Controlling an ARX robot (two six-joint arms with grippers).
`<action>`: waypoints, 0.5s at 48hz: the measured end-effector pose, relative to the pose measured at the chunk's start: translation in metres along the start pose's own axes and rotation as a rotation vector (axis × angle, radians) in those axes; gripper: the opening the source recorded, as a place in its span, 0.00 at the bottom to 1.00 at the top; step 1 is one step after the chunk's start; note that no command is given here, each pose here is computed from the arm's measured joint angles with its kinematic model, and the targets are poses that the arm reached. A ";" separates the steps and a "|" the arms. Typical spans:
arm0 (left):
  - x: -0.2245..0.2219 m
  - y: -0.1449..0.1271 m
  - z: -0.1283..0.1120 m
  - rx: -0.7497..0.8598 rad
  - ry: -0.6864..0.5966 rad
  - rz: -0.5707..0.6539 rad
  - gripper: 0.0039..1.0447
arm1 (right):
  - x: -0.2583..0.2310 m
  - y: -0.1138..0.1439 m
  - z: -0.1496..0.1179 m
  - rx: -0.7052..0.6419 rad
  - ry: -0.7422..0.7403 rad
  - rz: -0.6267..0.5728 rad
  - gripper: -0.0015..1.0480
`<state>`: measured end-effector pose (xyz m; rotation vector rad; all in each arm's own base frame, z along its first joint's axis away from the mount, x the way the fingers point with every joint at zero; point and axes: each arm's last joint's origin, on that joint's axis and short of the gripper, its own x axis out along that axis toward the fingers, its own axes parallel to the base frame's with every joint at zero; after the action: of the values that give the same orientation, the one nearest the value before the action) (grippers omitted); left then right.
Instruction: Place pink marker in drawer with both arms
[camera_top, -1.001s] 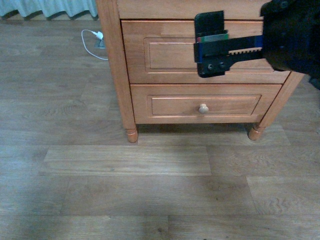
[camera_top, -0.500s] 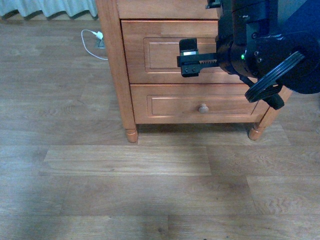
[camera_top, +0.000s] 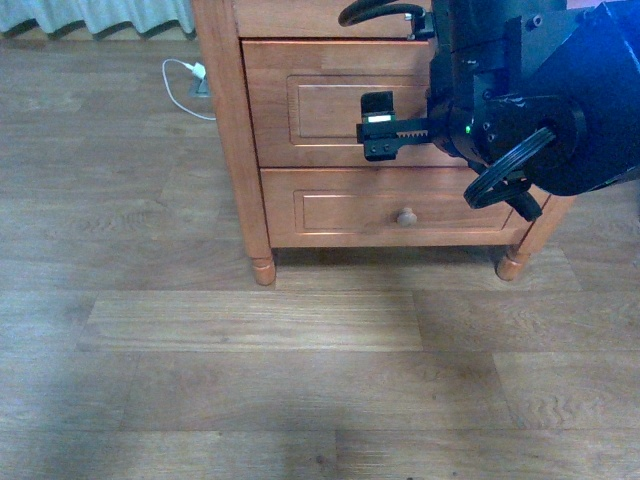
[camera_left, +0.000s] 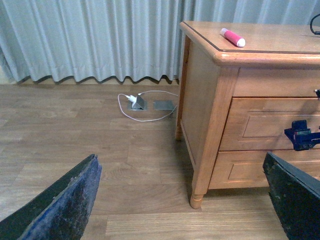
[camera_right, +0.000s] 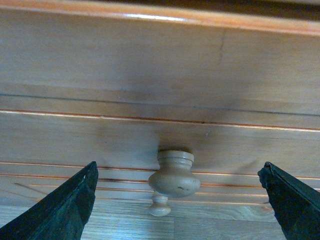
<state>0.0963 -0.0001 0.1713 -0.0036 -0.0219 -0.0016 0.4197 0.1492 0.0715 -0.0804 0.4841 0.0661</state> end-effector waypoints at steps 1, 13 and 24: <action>0.000 0.000 0.000 0.000 0.000 0.000 0.94 | 0.001 0.000 0.000 0.000 0.000 -0.001 0.92; 0.000 0.000 0.000 0.000 0.000 0.000 0.94 | 0.007 -0.004 -0.006 0.006 0.001 -0.025 0.92; 0.000 0.000 0.000 0.000 0.000 0.000 0.94 | 0.007 -0.004 -0.006 0.009 -0.011 -0.023 0.92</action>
<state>0.0963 -0.0001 0.1713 -0.0036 -0.0219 -0.0016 0.4238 0.1448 0.0632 -0.0772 0.4721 0.0416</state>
